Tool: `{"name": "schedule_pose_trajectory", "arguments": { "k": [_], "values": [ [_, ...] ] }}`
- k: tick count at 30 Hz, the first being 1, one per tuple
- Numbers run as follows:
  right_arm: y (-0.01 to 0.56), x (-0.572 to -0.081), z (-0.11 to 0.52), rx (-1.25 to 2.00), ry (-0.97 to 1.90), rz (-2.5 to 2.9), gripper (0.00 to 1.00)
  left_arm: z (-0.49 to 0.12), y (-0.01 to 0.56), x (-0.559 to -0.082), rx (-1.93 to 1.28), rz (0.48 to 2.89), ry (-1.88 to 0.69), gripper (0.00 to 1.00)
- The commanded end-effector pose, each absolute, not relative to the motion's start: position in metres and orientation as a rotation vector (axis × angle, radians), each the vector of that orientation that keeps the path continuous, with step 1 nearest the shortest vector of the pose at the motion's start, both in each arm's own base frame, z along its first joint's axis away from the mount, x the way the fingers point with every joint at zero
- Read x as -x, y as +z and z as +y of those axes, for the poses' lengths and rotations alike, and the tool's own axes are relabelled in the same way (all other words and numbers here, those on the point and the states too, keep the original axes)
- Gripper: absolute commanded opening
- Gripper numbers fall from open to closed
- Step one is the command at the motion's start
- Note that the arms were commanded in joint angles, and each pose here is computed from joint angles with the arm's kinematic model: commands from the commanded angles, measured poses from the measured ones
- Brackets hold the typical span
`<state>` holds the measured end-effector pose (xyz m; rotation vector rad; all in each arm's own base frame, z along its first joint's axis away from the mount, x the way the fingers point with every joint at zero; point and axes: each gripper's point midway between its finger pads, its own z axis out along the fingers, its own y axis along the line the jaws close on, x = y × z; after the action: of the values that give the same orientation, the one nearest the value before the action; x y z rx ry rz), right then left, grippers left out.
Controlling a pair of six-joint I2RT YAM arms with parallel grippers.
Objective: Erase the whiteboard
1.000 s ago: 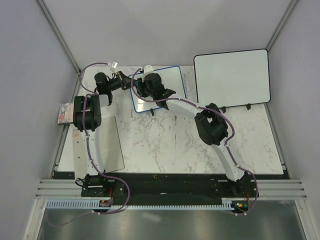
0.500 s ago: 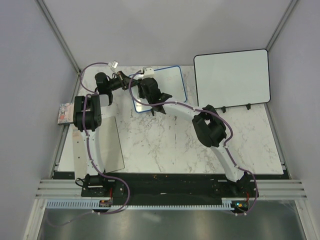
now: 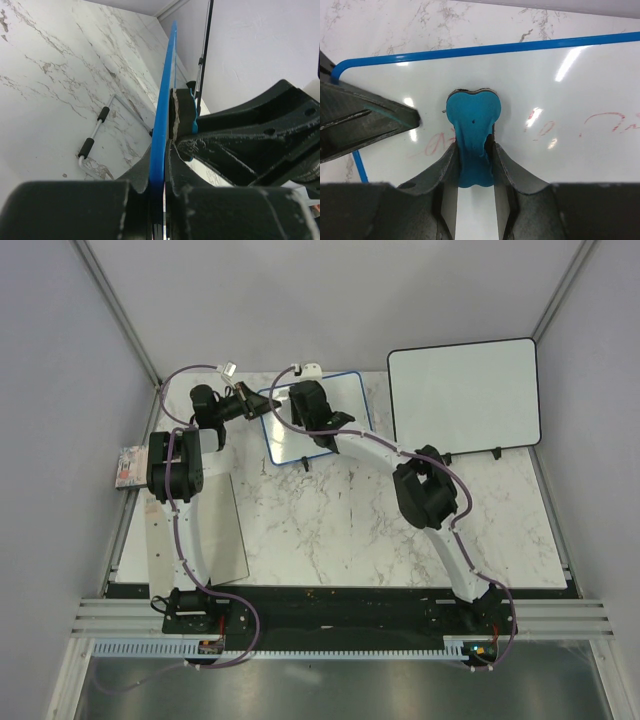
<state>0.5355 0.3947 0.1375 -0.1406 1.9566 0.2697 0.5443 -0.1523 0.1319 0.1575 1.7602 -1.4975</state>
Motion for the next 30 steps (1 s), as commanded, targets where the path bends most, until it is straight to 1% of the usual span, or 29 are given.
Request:
{"name": "schedule_pose_trajectory", "arguments": {
  "k": [1, 9, 16, 23, 30],
  "values": [
    [0.08, -0.56, 0.325, 0.118, 0.067, 2.103, 0.0, -0.156, 0.121, -0.544, -0.331, 1.714, -1.371, 0.02],
    [0.061, -0.572, 0.264, 0.091, -0.024, 2.19, 0.0, -0.157, 0.12, -0.544, -0.335, 1.717, -1.369, 0.02],
    [0.04, -0.564, 0.21, 0.008, -0.106, 2.256, 0.0, -0.157, 0.12, -0.544, -0.335, 1.72, -1.368, 0.02],
    [0.026, -0.551, 0.182, -0.059, -0.132, 2.279, 0.0, -0.157, 0.121, -0.544, -0.336, 1.719, -1.367, 0.02],
    [0.026, -0.541, 0.18, -0.053, -0.114, 2.288, 0.0, -0.157, 0.121, -0.544, -0.337, 1.717, -1.364, 0.02]
  ]
}}
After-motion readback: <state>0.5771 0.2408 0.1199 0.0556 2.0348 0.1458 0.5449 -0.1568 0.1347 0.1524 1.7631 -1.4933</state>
